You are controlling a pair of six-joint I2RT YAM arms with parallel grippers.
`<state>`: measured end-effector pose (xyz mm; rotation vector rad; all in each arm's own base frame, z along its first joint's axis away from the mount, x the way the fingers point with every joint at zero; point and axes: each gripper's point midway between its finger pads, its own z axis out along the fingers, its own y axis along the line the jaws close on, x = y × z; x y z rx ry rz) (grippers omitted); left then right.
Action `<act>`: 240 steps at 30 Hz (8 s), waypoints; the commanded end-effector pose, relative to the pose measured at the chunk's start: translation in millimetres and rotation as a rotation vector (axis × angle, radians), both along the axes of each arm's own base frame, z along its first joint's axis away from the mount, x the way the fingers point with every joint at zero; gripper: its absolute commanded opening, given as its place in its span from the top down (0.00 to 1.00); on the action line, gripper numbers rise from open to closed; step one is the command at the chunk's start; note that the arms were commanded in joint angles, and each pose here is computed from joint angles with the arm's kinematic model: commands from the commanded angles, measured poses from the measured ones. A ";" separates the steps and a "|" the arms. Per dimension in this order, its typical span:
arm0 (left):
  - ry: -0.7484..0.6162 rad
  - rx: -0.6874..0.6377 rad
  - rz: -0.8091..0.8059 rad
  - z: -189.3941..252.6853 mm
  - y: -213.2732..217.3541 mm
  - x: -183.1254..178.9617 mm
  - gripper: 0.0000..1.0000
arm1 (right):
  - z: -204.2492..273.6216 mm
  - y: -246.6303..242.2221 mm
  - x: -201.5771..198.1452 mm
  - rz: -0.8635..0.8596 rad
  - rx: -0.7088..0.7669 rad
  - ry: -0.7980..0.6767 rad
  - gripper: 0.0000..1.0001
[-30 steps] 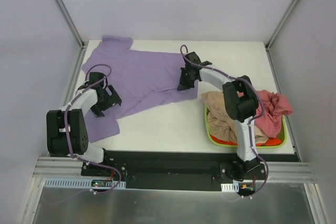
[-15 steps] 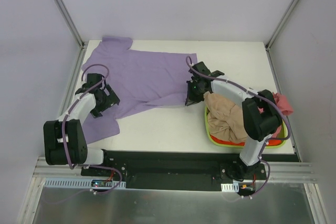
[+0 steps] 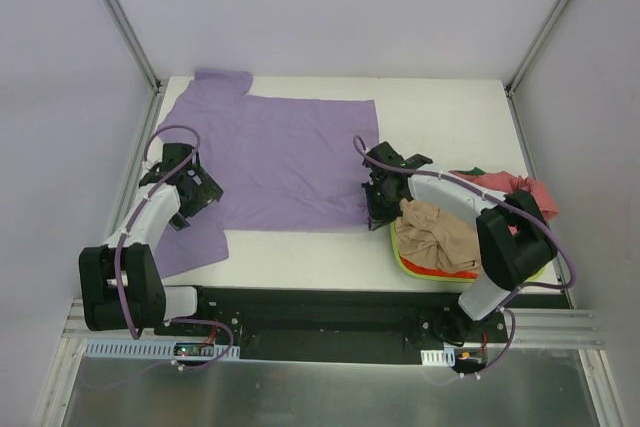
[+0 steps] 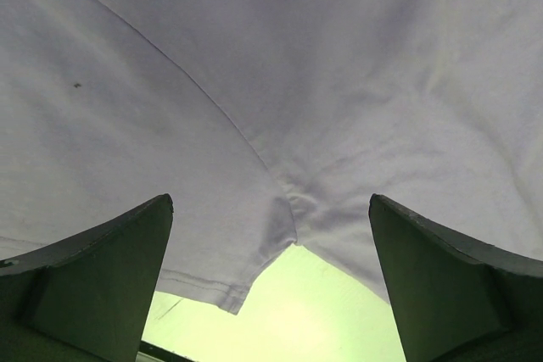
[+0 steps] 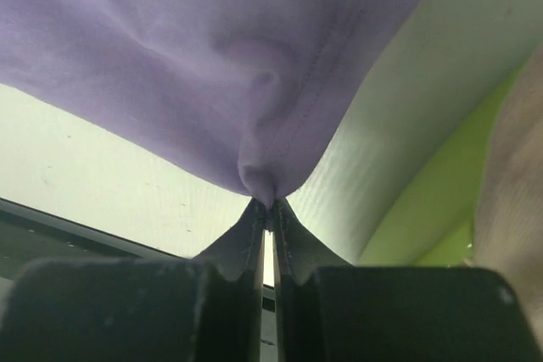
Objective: Fold and stack the t-shirts
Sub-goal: Flatten out the tshirt, then grap the side of the flattened tshirt closest away from the robot with both arms
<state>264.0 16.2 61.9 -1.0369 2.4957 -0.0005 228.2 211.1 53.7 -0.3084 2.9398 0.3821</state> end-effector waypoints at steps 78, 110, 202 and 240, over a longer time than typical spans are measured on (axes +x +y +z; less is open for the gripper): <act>-0.146 -0.227 -0.138 9.4 52.8 243.5 0.01 | -7.1 26.3 242.9 -0.118 0.101 -0.179 0.04; -0.251 -0.271 -0.172 81.6 32.6 245.3 0.01 | 83.5 -13.4 263.0 -0.107 0.126 -0.334 0.04; 0.002 -0.077 0.496 -41.8 26.8 -74.8 1.00 | -40.5 -8.7 -5.8 0.679 -0.377 -0.137 0.46; -0.141 -0.063 0.725 16.0 24.1 -150.5 1.00 | -5.6 -6.9 -111.7 0.899 -0.259 0.043 0.99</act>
